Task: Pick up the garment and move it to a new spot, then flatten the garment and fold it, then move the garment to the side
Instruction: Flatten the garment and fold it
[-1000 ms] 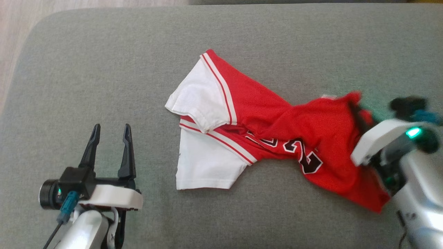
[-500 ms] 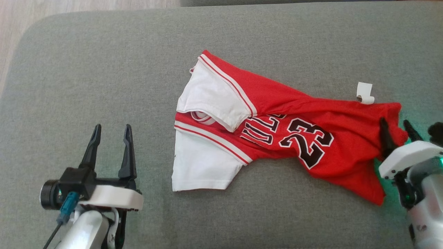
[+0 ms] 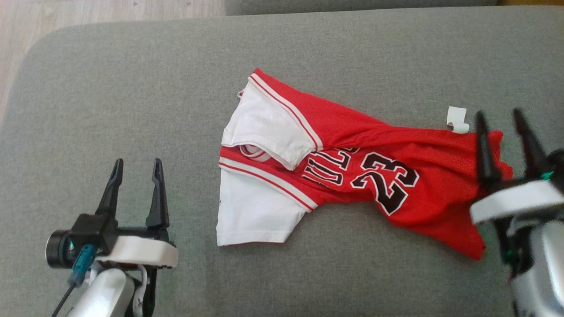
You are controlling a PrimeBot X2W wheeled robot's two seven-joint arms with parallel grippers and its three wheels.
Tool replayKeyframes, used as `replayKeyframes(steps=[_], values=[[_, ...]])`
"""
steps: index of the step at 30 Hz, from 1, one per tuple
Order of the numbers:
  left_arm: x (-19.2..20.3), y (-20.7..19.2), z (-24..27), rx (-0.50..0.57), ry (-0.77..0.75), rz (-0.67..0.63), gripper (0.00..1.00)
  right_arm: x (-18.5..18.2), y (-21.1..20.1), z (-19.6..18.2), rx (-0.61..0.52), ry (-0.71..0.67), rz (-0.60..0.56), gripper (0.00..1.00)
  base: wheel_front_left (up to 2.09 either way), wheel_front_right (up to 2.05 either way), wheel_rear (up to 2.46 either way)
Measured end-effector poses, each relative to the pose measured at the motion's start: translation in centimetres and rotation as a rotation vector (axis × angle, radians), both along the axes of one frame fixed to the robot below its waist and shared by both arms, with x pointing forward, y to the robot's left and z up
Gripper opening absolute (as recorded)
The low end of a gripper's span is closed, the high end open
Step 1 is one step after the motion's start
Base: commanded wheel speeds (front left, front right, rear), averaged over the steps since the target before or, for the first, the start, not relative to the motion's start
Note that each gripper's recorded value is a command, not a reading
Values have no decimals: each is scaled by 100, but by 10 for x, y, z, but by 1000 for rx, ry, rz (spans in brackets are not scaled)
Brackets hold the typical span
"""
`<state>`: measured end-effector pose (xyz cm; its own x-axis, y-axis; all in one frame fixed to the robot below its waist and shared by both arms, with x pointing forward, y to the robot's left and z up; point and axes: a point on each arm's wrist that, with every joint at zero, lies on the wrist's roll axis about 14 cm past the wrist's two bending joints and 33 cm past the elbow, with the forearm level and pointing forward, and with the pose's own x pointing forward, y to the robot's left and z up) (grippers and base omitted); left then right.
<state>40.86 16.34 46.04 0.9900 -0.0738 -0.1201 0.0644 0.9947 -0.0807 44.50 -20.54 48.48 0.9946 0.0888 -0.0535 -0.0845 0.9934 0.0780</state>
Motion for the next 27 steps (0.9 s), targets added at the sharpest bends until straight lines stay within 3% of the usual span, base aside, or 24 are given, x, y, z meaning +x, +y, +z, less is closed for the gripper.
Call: replayKeyframes(steps=[5, 11, 22, 27], values=[[-1, 2, 5, 4, -12, 2, 100, -28, 34, -1, 24, 37, 79, 100, 0, 0, 0], [-2, 3, 8, 9, -15, 3, 100, -51, 48, -1, 66, 74, 91, 100, 0, 0, 0], [-7, 0, 4, 15, 4, -9, 100, -55, 48, 5, 74, 83, 86, 100, 0, 0, 0], [-15, -21, -14, 23, 112, -106, 100, -54, 48, 5, 75, 89, 84, 100, 0, 0, 0]])
